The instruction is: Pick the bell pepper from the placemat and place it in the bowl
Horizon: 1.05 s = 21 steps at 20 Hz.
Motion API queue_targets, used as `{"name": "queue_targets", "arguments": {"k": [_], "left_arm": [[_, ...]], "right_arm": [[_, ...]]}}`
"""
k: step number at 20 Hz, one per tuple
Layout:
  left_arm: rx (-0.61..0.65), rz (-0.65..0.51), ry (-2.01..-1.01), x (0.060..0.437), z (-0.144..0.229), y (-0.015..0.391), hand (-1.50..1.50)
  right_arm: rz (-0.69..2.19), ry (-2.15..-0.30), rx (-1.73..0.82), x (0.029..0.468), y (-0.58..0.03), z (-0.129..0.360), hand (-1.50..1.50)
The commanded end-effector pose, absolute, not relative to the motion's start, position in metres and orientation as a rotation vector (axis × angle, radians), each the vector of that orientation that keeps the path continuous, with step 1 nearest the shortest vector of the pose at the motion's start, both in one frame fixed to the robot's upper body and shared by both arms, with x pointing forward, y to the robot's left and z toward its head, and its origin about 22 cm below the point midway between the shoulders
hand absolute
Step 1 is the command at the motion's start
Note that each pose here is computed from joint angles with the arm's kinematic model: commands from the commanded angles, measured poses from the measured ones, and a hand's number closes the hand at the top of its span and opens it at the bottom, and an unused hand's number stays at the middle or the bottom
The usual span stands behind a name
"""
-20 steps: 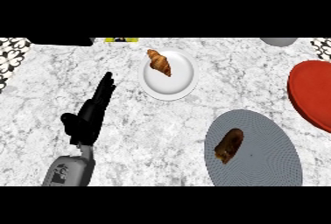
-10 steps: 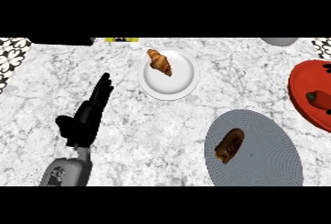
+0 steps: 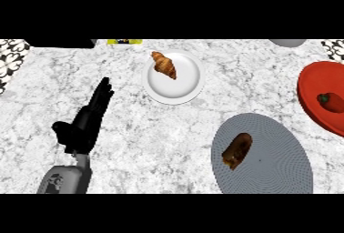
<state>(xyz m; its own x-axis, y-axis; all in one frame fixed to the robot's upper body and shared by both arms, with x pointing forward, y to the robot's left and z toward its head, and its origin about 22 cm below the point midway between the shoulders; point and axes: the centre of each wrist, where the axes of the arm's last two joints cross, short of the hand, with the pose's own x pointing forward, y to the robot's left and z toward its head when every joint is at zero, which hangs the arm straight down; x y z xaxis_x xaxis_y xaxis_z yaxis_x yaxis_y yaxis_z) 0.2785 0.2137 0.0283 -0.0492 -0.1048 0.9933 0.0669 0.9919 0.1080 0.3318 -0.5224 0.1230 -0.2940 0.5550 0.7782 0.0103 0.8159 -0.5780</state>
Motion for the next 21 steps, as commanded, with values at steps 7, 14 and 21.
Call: {"name": "queue_targets", "arguments": {"k": [7,14,21], "left_arm": [[0.033,-0.128,-1.619,0.284,0.037,0.200,0.00],[0.022,-0.117,-1.600,0.277,0.025,0.204,0.00],[0.058,-0.113,-1.619,0.280,0.035,0.216,0.00]], "right_arm": [[0.385,-1.811,-0.117,0.301,-0.558,0.141,-1.50],[0.384,-1.805,-0.004,0.289,-0.568,0.146,-1.50],[0.417,-1.778,-0.009,0.274,-0.575,0.136,-1.50]]}}
